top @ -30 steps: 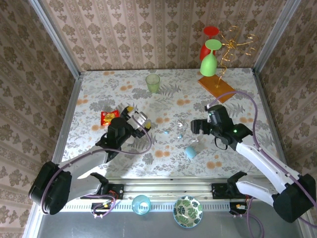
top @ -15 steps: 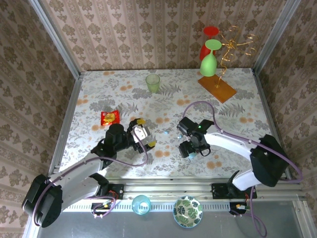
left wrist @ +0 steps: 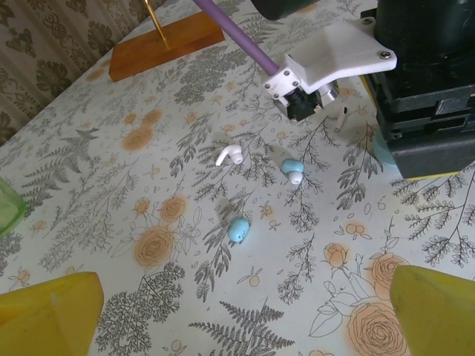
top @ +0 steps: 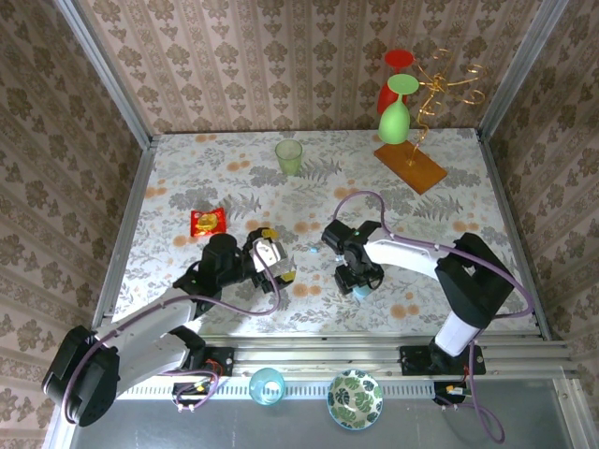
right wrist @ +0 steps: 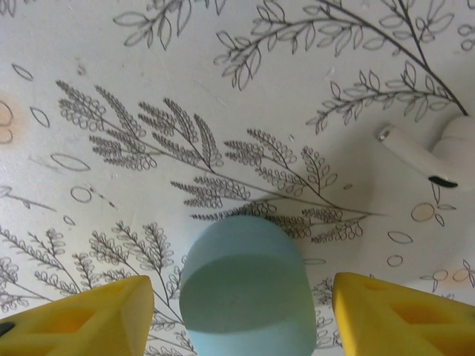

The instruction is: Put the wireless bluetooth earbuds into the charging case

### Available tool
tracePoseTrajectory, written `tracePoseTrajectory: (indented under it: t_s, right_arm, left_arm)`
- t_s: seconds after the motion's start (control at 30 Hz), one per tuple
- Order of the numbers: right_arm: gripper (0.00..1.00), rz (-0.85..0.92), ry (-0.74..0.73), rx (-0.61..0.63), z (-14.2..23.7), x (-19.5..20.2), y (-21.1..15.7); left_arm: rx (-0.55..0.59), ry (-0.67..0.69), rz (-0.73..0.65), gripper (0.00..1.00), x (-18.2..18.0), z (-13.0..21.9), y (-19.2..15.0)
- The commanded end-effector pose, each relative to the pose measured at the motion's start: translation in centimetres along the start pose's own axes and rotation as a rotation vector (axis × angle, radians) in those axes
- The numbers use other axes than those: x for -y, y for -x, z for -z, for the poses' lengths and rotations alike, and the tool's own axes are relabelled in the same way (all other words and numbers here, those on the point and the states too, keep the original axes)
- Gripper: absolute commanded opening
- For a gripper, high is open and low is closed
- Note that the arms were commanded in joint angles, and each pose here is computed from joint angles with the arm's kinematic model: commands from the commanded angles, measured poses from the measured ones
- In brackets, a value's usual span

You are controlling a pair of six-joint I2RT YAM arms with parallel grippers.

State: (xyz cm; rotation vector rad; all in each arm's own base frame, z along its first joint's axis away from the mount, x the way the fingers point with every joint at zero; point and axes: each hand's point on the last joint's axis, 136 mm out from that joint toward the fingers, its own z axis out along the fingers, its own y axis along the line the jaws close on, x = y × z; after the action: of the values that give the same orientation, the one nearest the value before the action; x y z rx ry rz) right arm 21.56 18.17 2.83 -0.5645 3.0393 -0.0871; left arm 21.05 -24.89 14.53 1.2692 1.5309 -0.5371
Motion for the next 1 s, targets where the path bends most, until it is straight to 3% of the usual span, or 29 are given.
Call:
tracePoseTrajectory:
  t_s: [0.0, 0.37, 0.57, 0.73, 0.97]
  right_arm:
    - [0.61, 0.015, -0.02, 0.006, -0.2, 0.0, 1.0]
    - [0.48, 0.019, -0.026, -0.027, -0.8, 0.3, 0.6]
    - [0.42, -0.013, -0.014, 0.016, 0.1, 0.5, 1.2]
    - [0.43, -0.128, 0.081, 0.15, 2.7, 0.7, 3.2]
    - [0.43, -0.38, 0.269, 0.455, 8.7, 2.6, 8.1]
  left_arm:
    - [0.007, -0.038, 0.004, 1.0, 0.7, -0.2, 0.3]
    - [0.004, -0.039, 0.005, 1.0, 0.8, -0.2, 0.2]
    - [0.02, -0.022, 0.004, 1.0, 0.5, -0.3, 0.5]
    - [0.064, 0.042, 0.002, 1.0, -0.6, -0.8, 1.7]
    - [0.222, 0.161, 0.09, 1.0, -2.7, -2.8, 5.2]
